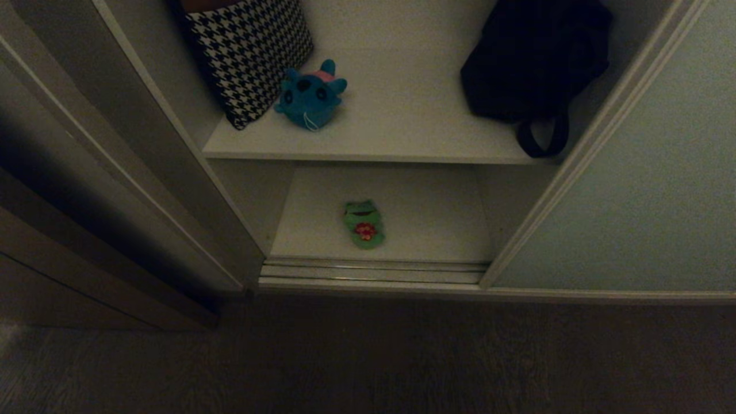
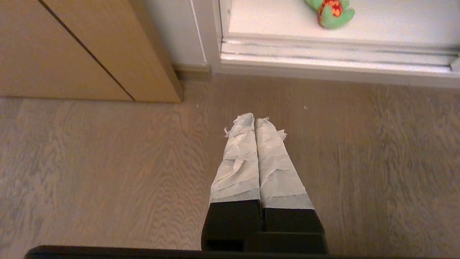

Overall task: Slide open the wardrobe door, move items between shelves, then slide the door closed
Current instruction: Place the green doll on the higher shelf

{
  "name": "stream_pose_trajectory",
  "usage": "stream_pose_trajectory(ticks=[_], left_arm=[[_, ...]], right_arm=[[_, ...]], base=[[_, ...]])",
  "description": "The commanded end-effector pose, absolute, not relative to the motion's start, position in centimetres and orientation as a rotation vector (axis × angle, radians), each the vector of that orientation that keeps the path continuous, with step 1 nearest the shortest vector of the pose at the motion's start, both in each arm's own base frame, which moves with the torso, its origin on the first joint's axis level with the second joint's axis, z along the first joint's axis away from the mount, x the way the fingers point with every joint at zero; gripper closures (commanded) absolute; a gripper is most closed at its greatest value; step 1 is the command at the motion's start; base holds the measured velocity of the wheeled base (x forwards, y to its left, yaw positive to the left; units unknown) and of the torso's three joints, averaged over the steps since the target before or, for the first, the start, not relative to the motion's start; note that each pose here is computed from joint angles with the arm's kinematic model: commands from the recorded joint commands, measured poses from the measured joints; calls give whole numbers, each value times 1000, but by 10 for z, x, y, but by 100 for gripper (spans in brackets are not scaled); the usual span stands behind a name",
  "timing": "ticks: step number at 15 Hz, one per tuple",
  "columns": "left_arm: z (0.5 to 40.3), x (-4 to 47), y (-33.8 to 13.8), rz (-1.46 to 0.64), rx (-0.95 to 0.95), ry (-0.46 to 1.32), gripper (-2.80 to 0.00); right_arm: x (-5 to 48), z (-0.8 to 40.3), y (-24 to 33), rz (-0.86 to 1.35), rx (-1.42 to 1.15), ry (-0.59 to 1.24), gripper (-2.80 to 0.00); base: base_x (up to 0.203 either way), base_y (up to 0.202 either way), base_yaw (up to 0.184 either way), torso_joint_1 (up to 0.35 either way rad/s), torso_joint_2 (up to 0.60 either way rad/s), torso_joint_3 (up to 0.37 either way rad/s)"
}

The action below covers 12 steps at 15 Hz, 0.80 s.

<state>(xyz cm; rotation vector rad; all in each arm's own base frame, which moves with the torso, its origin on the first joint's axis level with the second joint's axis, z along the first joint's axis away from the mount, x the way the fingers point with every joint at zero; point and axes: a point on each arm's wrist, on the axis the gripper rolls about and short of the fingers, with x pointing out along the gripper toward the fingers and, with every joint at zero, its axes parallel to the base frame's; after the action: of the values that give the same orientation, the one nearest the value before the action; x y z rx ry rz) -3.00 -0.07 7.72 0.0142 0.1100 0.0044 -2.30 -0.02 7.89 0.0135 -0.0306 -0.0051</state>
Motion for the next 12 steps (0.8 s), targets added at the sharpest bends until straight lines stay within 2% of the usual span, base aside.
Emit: stream_pose_trajectory(ticks=[1, 12], left_arm=[[77, -30, -1, 5, 12, 115, 0], [77, -30, -1, 7, 14, 115, 0]], right_arm=[[-23, 79, 0, -6, 14, -34, 0], [-23, 79, 0, -4, 14, -34, 0]], base=[[0, 0, 0, -6, 6, -173], [0, 0, 0, 3, 2, -195]])
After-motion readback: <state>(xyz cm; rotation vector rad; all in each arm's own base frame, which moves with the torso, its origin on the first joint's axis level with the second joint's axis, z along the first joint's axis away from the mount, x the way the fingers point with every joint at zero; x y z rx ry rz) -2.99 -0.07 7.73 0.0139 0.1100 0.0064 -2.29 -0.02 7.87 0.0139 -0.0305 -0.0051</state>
